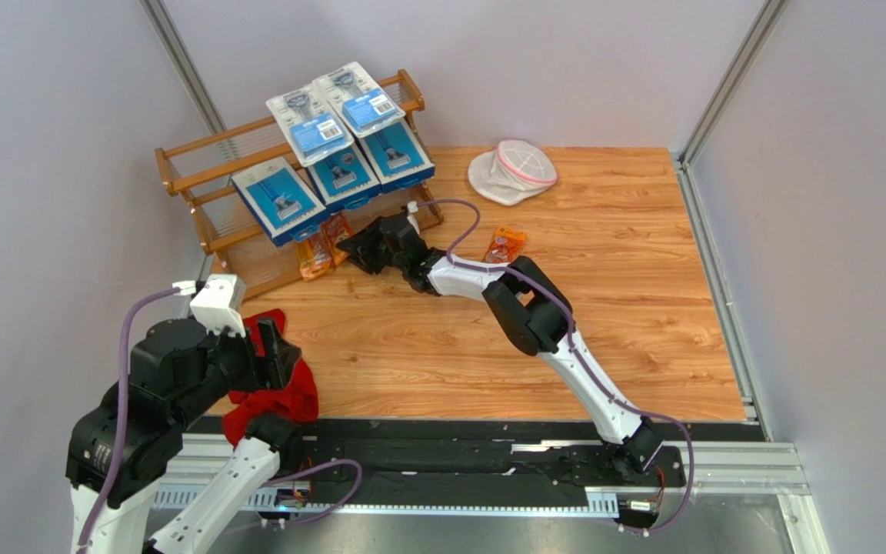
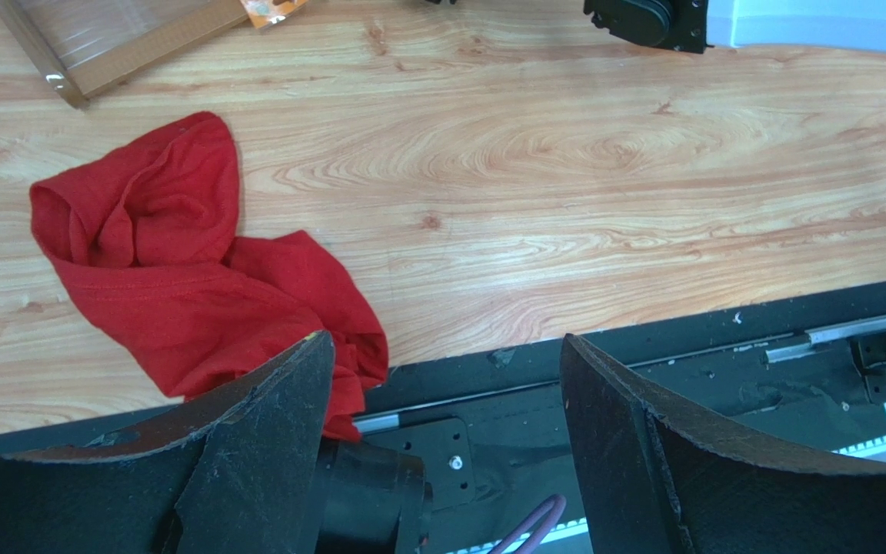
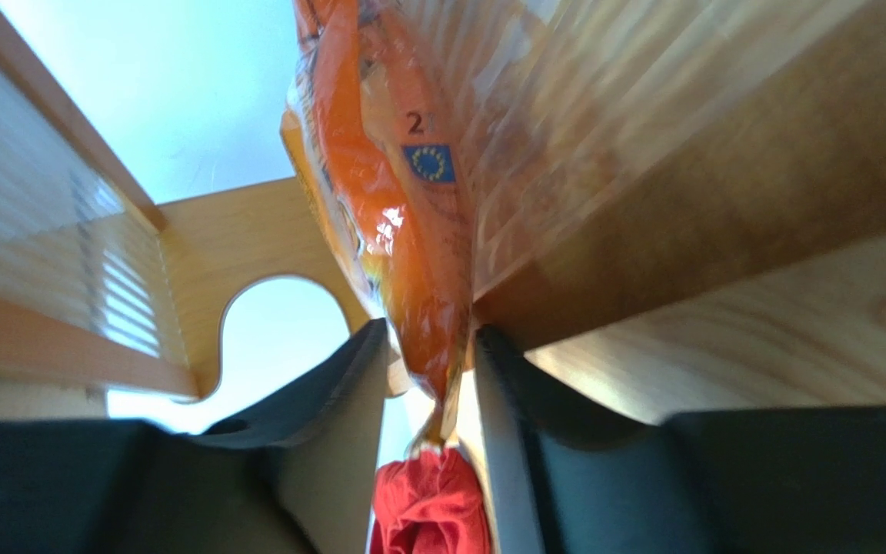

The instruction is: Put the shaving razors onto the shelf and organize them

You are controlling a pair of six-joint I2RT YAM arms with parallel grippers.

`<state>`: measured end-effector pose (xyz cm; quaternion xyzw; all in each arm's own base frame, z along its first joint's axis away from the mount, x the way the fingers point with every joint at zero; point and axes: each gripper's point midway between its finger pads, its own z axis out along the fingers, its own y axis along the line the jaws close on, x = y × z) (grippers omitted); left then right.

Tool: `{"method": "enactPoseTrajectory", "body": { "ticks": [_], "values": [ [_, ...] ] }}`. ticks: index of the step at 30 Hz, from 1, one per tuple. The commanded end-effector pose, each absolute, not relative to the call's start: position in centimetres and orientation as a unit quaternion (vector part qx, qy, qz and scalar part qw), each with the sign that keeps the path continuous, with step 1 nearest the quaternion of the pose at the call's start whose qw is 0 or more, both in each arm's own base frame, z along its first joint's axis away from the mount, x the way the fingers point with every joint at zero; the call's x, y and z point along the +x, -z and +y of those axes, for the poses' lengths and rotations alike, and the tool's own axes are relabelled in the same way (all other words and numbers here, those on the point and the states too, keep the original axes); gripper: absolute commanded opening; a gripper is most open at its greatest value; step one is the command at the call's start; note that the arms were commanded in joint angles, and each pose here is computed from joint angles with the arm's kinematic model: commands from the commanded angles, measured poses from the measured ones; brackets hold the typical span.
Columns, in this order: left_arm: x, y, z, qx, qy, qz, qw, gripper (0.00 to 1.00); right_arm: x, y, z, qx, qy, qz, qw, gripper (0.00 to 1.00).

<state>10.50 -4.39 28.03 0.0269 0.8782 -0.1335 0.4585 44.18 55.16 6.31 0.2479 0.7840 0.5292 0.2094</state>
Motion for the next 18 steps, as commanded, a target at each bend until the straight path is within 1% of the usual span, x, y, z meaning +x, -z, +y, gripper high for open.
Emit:
{"method": "enactPoseTrajectory", "body": {
  "ticks": [1,3,5,8,11,18],
  "values": [
    [10.7,-28.3,-4.7,0.033,0.141,0.872,0.467,0.80,43.1,-8.0,54.5,0.231,-0.529,0.786,0.220,0.44],
    [10.6,-28.2,-4.7,0.033,0.143,0.872,0.466,0.80,42.9,-9.1,54.4,0.224,-0.541,0.779,0.224,0.48],
    [10.6,-28.2,-4.8,0.033,0.146,0.872,0.466,0.80,42.5,-8.9,54.2,0.222,-0.539,0.780,0.225,0.50],
    [10.6,-28.0,-4.9,0.033,0.148,0.873,0.464,0.80,42.2,-9.2,53.7,0.218,-0.536,0.782,0.231,0.58],
    [10.6,-28.0,-5.0,0.033,0.148,0.873,0.463,0.80,41.9,-9.5,53.4,0.211,-0.537,0.783,0.232,0.62],
    [10.6,-28.0,-5.0,0.032,0.149,0.874,0.462,0.80,41.0,-10.8,52.8,0.203,-0.553,0.770,0.244,0.66]
  ]
}}
